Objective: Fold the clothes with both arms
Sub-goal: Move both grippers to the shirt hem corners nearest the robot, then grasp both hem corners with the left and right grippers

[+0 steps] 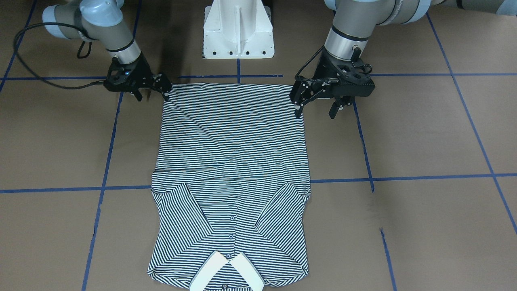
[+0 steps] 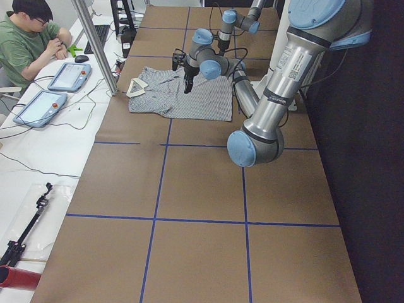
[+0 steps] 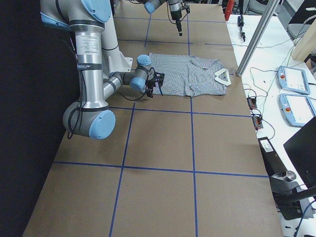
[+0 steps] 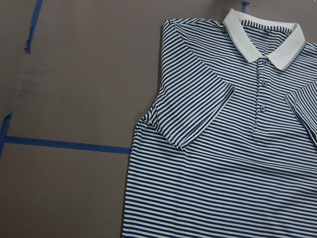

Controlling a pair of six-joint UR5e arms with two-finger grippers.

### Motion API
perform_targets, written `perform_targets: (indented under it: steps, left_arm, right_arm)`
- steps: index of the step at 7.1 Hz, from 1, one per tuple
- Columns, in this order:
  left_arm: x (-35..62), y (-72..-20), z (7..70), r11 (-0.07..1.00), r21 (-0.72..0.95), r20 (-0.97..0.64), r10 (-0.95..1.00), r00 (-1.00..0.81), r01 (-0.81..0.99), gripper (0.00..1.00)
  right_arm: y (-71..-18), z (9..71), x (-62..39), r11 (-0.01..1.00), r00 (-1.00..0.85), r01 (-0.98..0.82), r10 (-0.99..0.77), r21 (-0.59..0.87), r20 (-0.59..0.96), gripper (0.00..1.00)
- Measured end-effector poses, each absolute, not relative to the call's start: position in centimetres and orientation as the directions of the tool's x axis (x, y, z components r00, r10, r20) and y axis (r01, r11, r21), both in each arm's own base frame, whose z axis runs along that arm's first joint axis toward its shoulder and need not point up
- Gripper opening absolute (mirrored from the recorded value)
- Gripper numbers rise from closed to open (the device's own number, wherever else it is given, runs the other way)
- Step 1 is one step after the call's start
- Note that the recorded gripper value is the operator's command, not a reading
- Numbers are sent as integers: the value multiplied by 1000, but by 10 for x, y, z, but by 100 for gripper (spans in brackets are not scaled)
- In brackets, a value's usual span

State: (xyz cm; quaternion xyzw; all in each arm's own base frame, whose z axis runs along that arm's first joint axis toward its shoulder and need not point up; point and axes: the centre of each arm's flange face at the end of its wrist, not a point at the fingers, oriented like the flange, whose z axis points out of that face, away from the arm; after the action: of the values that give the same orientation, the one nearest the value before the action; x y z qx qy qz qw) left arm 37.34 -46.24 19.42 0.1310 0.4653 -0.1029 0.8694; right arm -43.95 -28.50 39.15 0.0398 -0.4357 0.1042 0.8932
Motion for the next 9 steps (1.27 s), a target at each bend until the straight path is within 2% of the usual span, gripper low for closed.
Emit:
perform_targets:
  steps: [2,5,6,7,8,9]
  left_arm:
    - [372,-461,190,944,136,-839,-52,541,301,100]
    - [371,-460,191,944,136,-840,-52,541,302,100]
    - [371,-460,191,944,136,-839,-53,541,302,100]
    - [371,-460,192,944,135,-839,-53,542,302,100]
    - [371,-460,192,944,135,-838,-54,543,302,100]
    - [371,-460,193,944,135,-838,-55,543,303,100]
  right_arm:
    - [-250,392,-460,977,615,-211,146,-16,775,98]
    - [-241,387,-471,980,630,-197,139,-16,764,88]
    - [-241,383,-476,981,643,-195,141,-17,753,81]
    - [-242,378,-481,981,652,-195,143,-18,744,80]
    - [-242,375,-484,981,658,-193,142,-17,740,73]
    - [-243,375,-485,982,662,-190,139,-15,737,57]
